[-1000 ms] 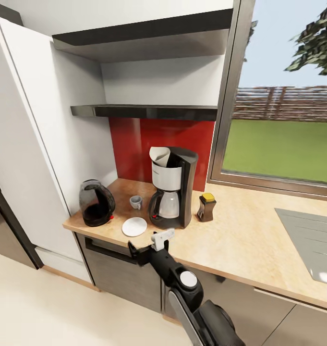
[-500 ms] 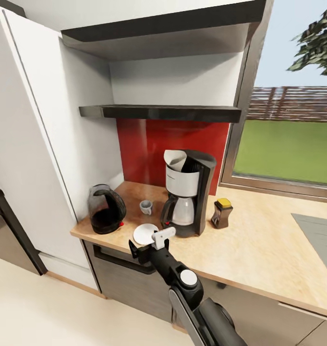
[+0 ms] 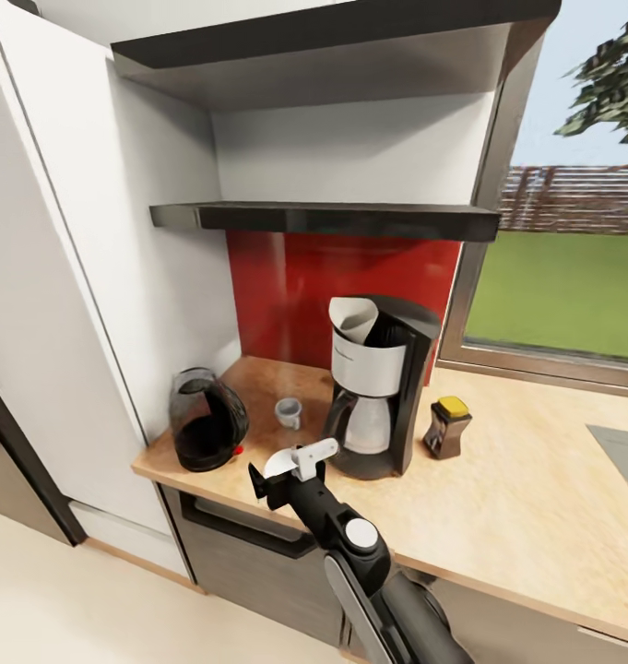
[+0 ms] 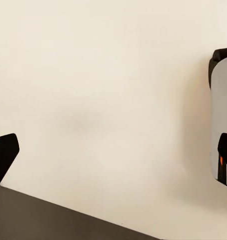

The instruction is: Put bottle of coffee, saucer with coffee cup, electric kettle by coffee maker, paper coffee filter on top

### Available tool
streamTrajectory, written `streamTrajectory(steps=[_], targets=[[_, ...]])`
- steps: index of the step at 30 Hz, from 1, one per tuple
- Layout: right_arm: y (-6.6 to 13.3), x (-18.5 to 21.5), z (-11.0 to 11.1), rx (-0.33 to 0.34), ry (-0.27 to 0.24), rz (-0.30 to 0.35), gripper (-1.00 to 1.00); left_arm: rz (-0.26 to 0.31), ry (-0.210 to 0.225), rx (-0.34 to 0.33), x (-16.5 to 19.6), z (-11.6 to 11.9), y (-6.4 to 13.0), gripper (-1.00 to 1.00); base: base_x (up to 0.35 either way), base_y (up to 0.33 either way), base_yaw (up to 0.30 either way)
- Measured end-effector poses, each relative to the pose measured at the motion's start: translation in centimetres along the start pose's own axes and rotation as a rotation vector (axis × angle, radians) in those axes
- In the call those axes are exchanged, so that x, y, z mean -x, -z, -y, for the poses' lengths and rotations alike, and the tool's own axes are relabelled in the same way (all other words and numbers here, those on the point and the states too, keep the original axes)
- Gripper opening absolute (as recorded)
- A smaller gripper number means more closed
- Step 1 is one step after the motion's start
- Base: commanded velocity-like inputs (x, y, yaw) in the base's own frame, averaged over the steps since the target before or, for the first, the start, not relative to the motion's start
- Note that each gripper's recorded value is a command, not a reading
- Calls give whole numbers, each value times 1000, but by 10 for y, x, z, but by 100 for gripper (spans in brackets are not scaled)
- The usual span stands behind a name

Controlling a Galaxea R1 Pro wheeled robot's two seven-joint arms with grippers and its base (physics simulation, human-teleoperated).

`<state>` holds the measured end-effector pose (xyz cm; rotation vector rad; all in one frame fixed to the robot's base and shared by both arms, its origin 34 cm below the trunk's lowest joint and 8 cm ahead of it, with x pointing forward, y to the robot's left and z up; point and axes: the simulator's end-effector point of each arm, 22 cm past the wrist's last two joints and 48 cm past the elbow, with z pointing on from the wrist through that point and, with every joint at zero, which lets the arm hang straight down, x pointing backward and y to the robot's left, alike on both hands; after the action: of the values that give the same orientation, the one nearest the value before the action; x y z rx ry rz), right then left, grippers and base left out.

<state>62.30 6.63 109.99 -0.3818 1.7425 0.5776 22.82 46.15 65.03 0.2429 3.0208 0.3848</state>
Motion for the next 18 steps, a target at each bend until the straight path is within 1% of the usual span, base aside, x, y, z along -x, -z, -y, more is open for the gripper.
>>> streamTrajectory(steps=[2,9,13,18], targets=[[0,0,0,-1,0,-1,100,1,1,1,0,0,0,100,119,62,0],[-2,-8,2,-3,-1,-18,100,-8,-2,0,-7,0,0,100,21,6,0],[-1,-9,1,-3,0,-19,100,-11,-2,0,-9,0,0,100,166,129,0],[-2,-9,2,-3,0,-19,100,-16,-2,-1,-11,1,0,100,41,36,0]])
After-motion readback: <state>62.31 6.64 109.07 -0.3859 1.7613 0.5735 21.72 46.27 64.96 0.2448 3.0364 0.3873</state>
